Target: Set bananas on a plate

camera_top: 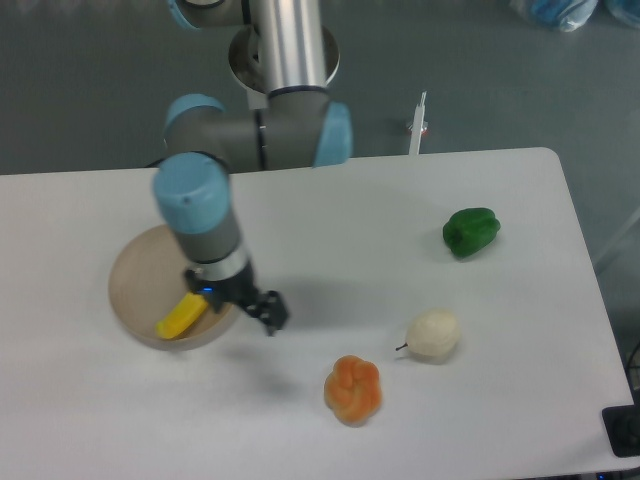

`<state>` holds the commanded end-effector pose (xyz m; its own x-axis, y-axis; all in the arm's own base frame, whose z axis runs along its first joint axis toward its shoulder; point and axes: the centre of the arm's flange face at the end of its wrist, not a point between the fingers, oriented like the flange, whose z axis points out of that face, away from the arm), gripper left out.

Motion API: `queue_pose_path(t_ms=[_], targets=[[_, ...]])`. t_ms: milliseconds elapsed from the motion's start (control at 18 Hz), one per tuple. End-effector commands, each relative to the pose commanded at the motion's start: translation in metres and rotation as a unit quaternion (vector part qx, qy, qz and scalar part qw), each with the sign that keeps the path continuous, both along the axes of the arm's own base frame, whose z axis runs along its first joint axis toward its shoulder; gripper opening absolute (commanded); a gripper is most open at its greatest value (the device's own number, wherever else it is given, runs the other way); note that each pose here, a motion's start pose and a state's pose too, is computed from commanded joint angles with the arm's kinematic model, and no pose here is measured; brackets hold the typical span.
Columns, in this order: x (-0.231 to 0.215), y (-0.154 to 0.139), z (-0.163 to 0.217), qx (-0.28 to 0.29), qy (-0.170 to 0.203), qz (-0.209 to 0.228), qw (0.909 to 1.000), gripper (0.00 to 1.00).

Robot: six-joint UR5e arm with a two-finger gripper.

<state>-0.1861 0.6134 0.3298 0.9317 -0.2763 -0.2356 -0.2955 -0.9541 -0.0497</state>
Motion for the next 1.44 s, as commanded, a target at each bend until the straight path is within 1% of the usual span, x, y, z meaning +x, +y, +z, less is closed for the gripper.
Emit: queue_pose_path(t_ms=[56, 111, 222, 333, 389, 444, 556, 722, 833, 944, 1167, 1278, 1444], targets=[[-0.027, -0.009, 0.003, -0.006, 0.002, -0.024, 0.9997, 1.00], [-0.054, -0.019, 0.003, -0.011, -0.001, -0.057, 0.9983, 1.00], [-0.092, -0.037, 0.007, -0.012, -0.005, -0.097, 0.9952, 1.00], [-0.128, -0.054, 0.002, -0.016, -0.011, -0.120, 0.9926, 1.00], [-0.149, -0.065, -0.012, -0.024, -0.021, -0.121, 0.9921, 1.00], [-0.157, -0.069, -0.023, -0.035, -0.027, -0.130, 0.9905, 1.00], [-0.162, -0.069, -0.037, -0.056, -0.035, -0.164, 0.9843, 1.00], [-0.172, -0.074, -0.050, -0.066, -0.040, -0.186, 0.9795, 1.00], [-0.175, -0.075, -0.049, -0.066, -0.043, -0.198, 0.9771, 1.00], [-0.178, -0.078, -0.051, -0.071, -0.048, -0.202, 0.9756, 1.00], [-0.182, -0.081, -0.047, -0.068, -0.048, -0.199, 0.9765, 1.00], [-0.183, -0.083, -0.046, -0.070, -0.054, -0.197, 0.9764, 1.00], [-0.183, -0.083, -0.043, -0.058, -0.057, -0.197, 0.9769, 1.00]])
